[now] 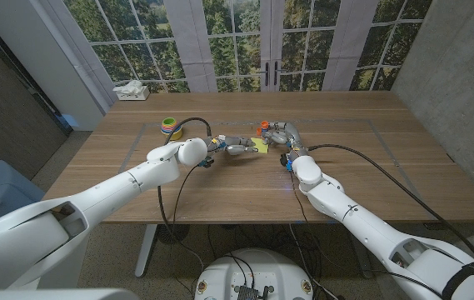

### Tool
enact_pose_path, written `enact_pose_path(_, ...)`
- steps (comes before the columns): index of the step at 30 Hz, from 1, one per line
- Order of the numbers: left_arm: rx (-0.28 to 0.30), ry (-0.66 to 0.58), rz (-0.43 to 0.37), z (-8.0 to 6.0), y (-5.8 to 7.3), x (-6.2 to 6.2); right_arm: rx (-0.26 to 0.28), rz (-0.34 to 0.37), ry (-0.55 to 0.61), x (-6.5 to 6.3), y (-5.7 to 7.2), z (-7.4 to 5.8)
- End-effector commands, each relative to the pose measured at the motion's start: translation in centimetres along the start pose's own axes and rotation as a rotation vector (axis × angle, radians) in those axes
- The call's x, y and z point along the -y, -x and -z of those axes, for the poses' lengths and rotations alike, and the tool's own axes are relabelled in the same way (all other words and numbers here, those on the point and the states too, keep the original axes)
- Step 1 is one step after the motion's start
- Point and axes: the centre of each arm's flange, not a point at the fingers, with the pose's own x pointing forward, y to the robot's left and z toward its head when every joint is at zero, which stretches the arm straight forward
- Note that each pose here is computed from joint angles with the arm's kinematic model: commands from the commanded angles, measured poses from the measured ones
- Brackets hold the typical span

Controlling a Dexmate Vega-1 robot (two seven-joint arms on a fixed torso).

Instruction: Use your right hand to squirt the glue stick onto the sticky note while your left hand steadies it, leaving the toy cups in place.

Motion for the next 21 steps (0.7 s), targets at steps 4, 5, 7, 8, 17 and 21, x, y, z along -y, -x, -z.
enact_pose_path(4,-0.002,-0.002,0.000,-0.09,-0.15,-0.16,-0.036,-0.006,0.022,0.13,0.27,0.64)
enact_pose_path(5,-0.003,-0.002,0.001,-0.09,-0.17,-0.15,-0.035,-0.004,0.021,0.12,0.31,0.64)
enact_pose_path(7,-0.004,-0.003,0.002,-0.11,-0.19,-0.14,-0.036,-0.009,0.022,0.13,0.37,0.59)
enact_pose_path(8,-0.003,-0.001,0.002,-0.11,-0.19,-0.13,-0.037,-0.009,0.022,0.14,0.40,0.57)
enact_pose_path(17,-0.004,-0.002,0.004,-0.25,-0.21,-0.06,-0.032,-0.026,0.010,0.31,0.85,0.00)
enact_pose_path(21,-0.001,-0.003,0.002,-0.38,-0.24,-0.03,-0.031,-0.035,0.014,0.30,1.14,-0.29)
